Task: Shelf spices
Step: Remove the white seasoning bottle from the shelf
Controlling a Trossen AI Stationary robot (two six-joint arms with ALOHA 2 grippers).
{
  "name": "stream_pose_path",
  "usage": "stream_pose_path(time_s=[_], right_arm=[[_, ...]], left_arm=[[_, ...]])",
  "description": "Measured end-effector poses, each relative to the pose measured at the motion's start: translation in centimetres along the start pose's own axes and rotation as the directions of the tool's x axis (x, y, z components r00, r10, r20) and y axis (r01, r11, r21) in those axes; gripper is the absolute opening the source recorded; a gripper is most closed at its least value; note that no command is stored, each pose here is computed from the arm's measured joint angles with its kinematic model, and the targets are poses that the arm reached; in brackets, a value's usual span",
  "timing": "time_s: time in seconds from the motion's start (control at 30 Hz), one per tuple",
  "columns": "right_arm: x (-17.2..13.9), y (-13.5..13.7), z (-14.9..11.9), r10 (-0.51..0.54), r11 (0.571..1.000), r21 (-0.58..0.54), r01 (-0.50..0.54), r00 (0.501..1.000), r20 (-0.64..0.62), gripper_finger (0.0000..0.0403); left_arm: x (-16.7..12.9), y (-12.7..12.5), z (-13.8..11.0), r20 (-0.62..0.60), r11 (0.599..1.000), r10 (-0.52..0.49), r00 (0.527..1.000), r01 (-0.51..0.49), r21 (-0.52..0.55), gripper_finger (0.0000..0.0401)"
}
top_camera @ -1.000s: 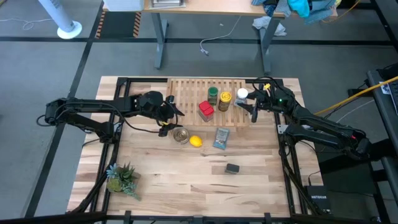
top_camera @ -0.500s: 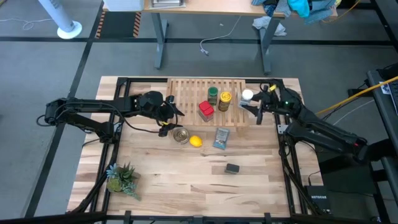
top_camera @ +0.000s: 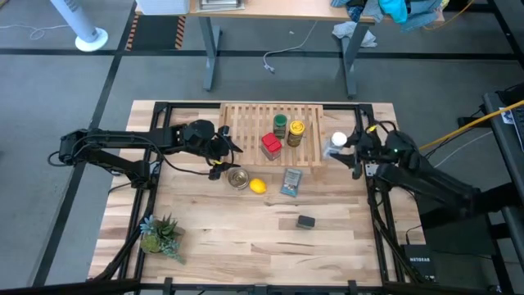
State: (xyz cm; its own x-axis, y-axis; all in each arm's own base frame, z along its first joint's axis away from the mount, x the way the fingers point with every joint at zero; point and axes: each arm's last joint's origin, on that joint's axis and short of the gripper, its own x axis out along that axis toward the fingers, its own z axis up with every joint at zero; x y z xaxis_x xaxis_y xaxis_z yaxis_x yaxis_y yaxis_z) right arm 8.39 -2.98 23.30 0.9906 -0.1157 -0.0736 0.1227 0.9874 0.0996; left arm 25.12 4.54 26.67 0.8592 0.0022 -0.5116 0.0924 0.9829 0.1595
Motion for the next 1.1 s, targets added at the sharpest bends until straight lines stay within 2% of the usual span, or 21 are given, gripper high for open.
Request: stream_pose_path(time_s=[0.17,0.37,0.7,0.93,1.1], right_arm=[[0.6,1.3,-0.3,0.042,0.999,0.021,-0.041,0.998,-0.037,0.0201],[2.1,3.4,-0.3,0.064,0.998,-0.006,-0.064,0.997,-0.044,0.0201],[5.3,8.4,-1.2,0.009,0.998,-0.06,-0.011,0.999,-0.034,0.0201],[8.0,11.5,-3.0,-0.04,0.998,-0.058,0.04,0.999,0.0,0.0201],[10.1,12.7,-5.3,-0.045,0.997,-0.055,0.045,0.999,0.002,0.0201]], left_arm=[[0.0,0.0,0.0,0.0,1.0,0.0,1.0,0.0,0.0,0.0237],[0.0,0.0,0.0,0.001,1.0,0.0,1.0,0.0,0.0,0.0237],[0.0,0.0,0.0,0.0,1.0,0.0,1.0,0.0,0.0,0.0237],[0.0,0.0,0.0,0.0,1.0,0.0,1.0,0.0,0.0,0.0237],[0.0,0.0,0.0,0.0,1.0,0.0,1.0,0.0,0.0,0.0237]])
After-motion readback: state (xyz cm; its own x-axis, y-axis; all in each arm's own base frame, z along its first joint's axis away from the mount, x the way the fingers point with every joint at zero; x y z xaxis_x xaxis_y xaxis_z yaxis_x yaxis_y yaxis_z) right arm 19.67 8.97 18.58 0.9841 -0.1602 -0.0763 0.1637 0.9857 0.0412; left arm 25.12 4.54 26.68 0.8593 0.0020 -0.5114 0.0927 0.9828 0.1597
